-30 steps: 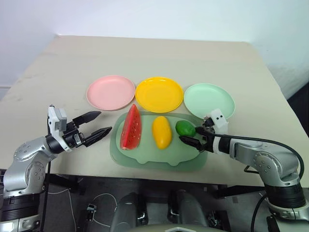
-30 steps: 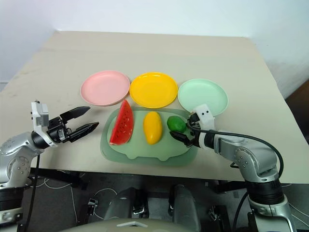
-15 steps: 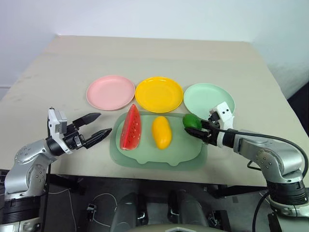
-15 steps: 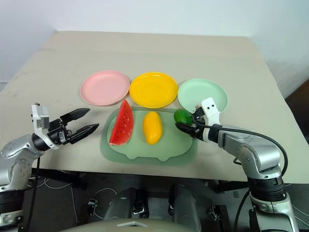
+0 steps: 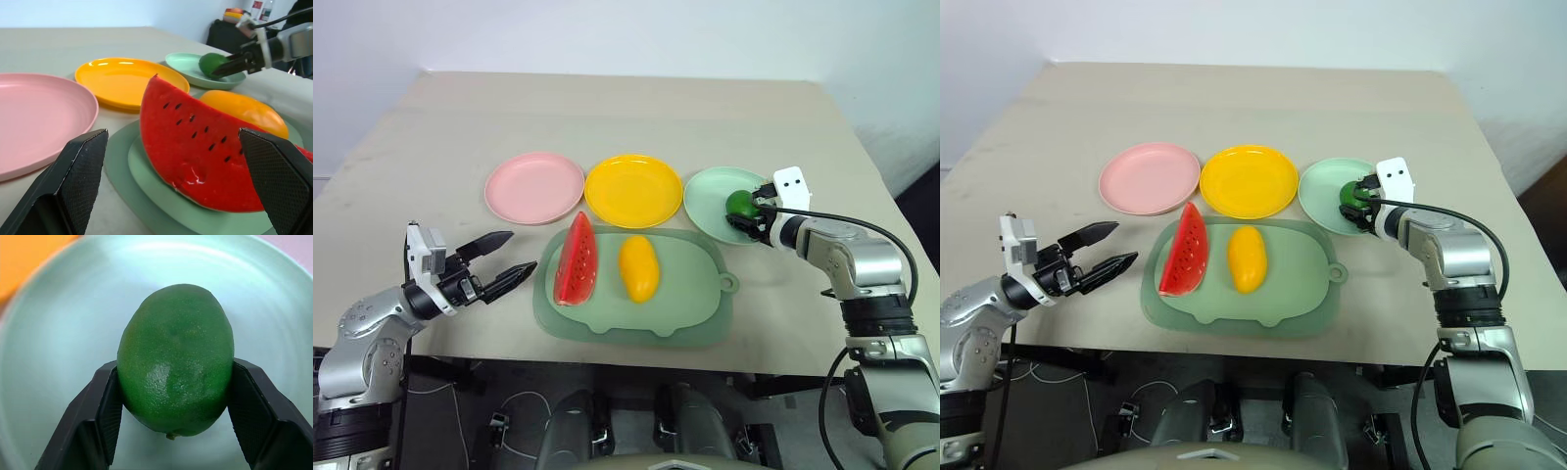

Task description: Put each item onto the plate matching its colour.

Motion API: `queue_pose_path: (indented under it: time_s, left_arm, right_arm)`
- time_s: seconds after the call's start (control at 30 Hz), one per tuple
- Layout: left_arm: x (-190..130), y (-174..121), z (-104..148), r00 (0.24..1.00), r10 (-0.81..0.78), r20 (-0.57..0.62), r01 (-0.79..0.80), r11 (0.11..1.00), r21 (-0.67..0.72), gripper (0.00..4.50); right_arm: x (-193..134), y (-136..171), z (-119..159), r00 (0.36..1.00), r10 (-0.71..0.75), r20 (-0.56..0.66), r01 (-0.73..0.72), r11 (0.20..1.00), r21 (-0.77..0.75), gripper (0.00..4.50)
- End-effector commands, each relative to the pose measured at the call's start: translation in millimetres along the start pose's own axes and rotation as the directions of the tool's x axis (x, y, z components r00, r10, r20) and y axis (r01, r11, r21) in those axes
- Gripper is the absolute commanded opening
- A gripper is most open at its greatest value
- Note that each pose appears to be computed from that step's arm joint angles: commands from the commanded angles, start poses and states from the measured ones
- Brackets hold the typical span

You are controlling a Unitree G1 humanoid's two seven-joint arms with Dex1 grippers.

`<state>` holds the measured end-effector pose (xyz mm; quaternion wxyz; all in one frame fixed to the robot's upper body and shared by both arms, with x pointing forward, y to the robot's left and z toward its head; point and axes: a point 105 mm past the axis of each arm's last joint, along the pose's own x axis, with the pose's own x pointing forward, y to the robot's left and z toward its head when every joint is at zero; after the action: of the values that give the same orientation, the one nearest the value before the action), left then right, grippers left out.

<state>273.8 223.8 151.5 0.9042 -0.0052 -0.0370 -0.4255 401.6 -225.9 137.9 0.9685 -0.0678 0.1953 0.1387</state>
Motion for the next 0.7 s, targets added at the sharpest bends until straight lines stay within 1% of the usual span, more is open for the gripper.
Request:
queue_pose_path:
  time_s: [0.03, 0.07, 0.1, 0.17, 0.2, 0.27, 0.37, 0.5, 0.6, 0.7]
  left_arm:
    - [-1.4, -2.2, 10.8, 1.0, 0.002, 0.023, -0.003, 0.999, 0.051, 4.5]
    - [-1.5, -2.4, 10.4, 1.0, 0.003, 0.023, -0.004, 0.999, 0.05, 4.5]
    - [-1.7, -2.6, 9.8, 1.0, 0.004, 0.022, -0.005, 0.999, 0.049, 4.5]
    - [-2.3, -2.9, 8.6, 1.0, 0.004, 0.02, -0.005, 0.999, 0.047, 4.5]
    - [-2.3, -2.9, 8.1, 1.0, 0.005, 0.018, -0.005, 0.999, 0.046, 4.5]
    - [-2.1, -2.7, 7.4, 1.0, 0.005, 0.016, -0.005, 0.999, 0.045, 4.5]
    - [-2.1, -1.0, 7.6, 1.0, 0.006, 0.015, -0.007, 0.999, 0.048, 4.5]
    - [-2.5, 1.0, 6.6, 1.0, 0.005, 0.01, -0.005, 0.999, 0.049, 4.5]
    - [-1.2, 1.1, 5.4, 1.0, 0.001, 0.009, -0.001, 0.999, 0.045, 4.5]
    - [0.4, 1.9, 4.7, 1.0, -0.004, 0.009, 0.003, 0.999, 0.042, 4.5]
  right_arm:
    - [-0.8, -8.9, 18.9, 0.998, -0.03, 0.048, 0.032, 0.999, -0.04, 2.73]
    - [-1.9, -6.8, 19.1, 0.999, -0.012, 0.049, 0.016, 0.997, -0.07, 3.47]
    - [-2.6, -5.6, 19.2, 0.999, -0.002, 0.05, 0.006, 0.996, -0.088, 3.69]
    - [-3.7, -5.5, 19.6, 0.999, 0.004, 0.053, 0.001, 0.996, -0.094, 4.37]
    - [-5.6, -6.0, 20.8, 0.999, 0.004, 0.054, 0.001, 0.996, -0.093, 4.44]
    - [-11.6, -6.3, 22.3, 0.999, 0.013, 0.048, -0.008, 0.995, -0.102, 4.44]
    - [-28.7, -8.8, 24.3, 1.0, 0.017, 0.019, -0.015, 0.995, -0.099, 4.44]
    - [-52.1, -6.2, 43.5, 0.999, 0.017, 0.052, -0.013, 0.998, -0.065, 4.44]
    - [-65.2, 14.4, 58.9, 0.994, 0.08, 0.078, -0.079, 0.997, -0.016, 4.44]
    - [-76.9, 53.3, 71.3, 0.973, 0.211, 0.09, -0.211, 0.977, -0.01, 4.44]
